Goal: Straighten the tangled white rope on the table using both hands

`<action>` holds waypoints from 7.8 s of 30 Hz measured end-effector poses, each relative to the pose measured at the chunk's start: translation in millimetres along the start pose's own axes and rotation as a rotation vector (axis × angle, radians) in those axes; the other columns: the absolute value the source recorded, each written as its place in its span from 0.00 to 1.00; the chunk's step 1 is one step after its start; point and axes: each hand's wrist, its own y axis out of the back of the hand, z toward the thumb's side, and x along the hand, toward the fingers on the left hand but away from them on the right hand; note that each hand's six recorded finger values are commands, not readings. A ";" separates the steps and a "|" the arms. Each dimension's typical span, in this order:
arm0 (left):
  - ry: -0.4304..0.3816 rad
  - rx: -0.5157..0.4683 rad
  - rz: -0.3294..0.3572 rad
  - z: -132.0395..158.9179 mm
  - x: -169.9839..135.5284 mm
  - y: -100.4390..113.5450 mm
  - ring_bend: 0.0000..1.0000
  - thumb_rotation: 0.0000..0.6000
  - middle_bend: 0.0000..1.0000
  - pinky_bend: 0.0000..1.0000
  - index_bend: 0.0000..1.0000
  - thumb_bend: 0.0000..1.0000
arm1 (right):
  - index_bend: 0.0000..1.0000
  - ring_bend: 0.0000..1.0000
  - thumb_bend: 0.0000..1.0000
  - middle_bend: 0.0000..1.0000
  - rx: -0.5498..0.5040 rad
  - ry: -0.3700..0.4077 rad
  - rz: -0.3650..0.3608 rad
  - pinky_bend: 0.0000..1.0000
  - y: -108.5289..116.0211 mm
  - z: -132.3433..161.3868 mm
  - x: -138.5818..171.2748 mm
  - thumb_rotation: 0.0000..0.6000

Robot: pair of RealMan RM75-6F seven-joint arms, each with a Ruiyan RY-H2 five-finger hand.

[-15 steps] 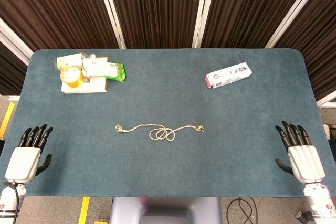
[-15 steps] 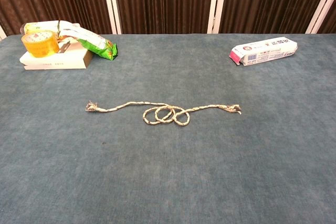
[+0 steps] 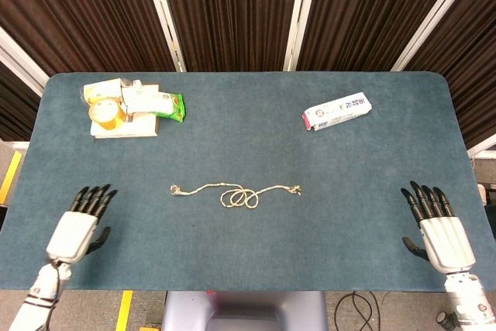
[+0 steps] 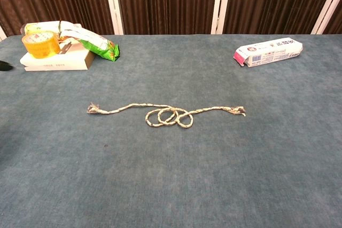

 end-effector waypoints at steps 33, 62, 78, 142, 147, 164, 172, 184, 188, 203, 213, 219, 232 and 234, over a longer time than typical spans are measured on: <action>-0.141 -0.026 0.027 76.5 140.2 -65.5 0.00 1.00 0.01 0.00 0.45 0.45 | 0.00 0.00 0.30 0.00 0.029 -0.037 0.067 0.00 -13.1 -7.4 -7.1 1.00; -0.118 -0.016 -0.008 68.7 153.5 -82.0 0.00 1.00 0.03 0.00 0.57 0.47 | 0.00 0.00 0.30 0.00 0.040 -0.061 0.070 0.00 -16.6 -9.9 -11.7 1.00; -0.181 0.006 0.058 67.6 132.2 -62.3 0.00 1.00 0.04 0.00 0.60 0.48 | 0.32 0.00 0.30 0.00 0.029 0.085 0.041 0.00 -26.3 31.5 -51.3 1.00; -0.109 0.007 0.067 17.7 119.8 -42.7 0.00 1.00 0.03 0.00 0.61 0.48 | 0.66 0.00 0.43 0.00 0.135 0.146 0.183 0.00 -100.3 216.6 -205.6 1.00; -0.109 0.011 0.066 17.4 119.8 -42.5 0.00 1.00 0.04 0.00 0.61 0.48 | 0.71 0.00 0.48 0.01 0.141 0.144 0.191 0.00 -102.7 217.8 -206.3 1.00; -0.077 0.038 0.076 4.5 119.2 -37.4 0.00 1.00 0.04 0.00 0.61 0.48 | 0.77 0.00 0.60 0.05 0.165 0.104 0.151 0.00 -79.3 188.1 -209.2 1.00; -0.023 0.071 0.077 -20.4 112.2 -34.0 0.00 1.00 0.04 0.00 0.61 0.48 | 0.77 0.00 0.60 0.06 0.188 0.020 0.120 0.00 -58.7 131.2 -204.6 1.00; 0.018 0.100 0.045 -43.3 98.8 -40.5 0.00 1.00 0.04 0.01 0.61 0.48 | 0.78 0.00 0.60 0.06 0.180 -0.106 0.127 0.00 -51.5 41.0 -179.8 1.00; 0.015 0.096 0.035 -42.5 99.1 -42.8 0.00 1.00 0.04 0.01 0.61 0.48 | 0.78 0.00 0.60 0.06 0.163 -0.129 0.139 0.00 -54.6 22.2 -172.5 1.00; 0.043 0.112 0.024 -50.9 99.9 -44.5 0.00 1.00 0.04 0.01 0.61 0.48 | 0.78 0.00 0.60 0.06 0.151 -0.210 0.175 0.00 -67.6 -31.0 -155.3 1.00; 0.055 0.121 0.003 -56.3 99.4 -50.5 0.00 1.00 0.04 0.01 0.61 0.48 | 0.78 0.00 0.60 0.06 0.164 -0.244 0.197 0.00 -71.2 -48.2 -150.5 1.00; 0.057 0.121 -0.003 -56.9 99.7 -52.9 0.00 1.00 0.04 0.01 0.61 0.48 | 0.78 0.00 0.60 0.06 0.170 -0.254 0.209 0.00 -73.8 -53.4 -148.8 1.00; 0.052 0.118 -0.022 -54.3 100.4 -60.4 0.00 1.00 0.04 0.01 0.61 0.48 | 0.78 0.00 0.60 0.06 0.180 -0.257 0.237 0.00 -84.2 -55.7 -147.1 1.00; 0.051 0.119 -0.023 -54.2 100.3 -61.0 0.00 1.00 0.04 0.01 0.61 0.48 | 0.77 0.00 0.60 0.06 0.182 -0.257 0.240 0.00 -85.9 -55.8 -147.1 1.00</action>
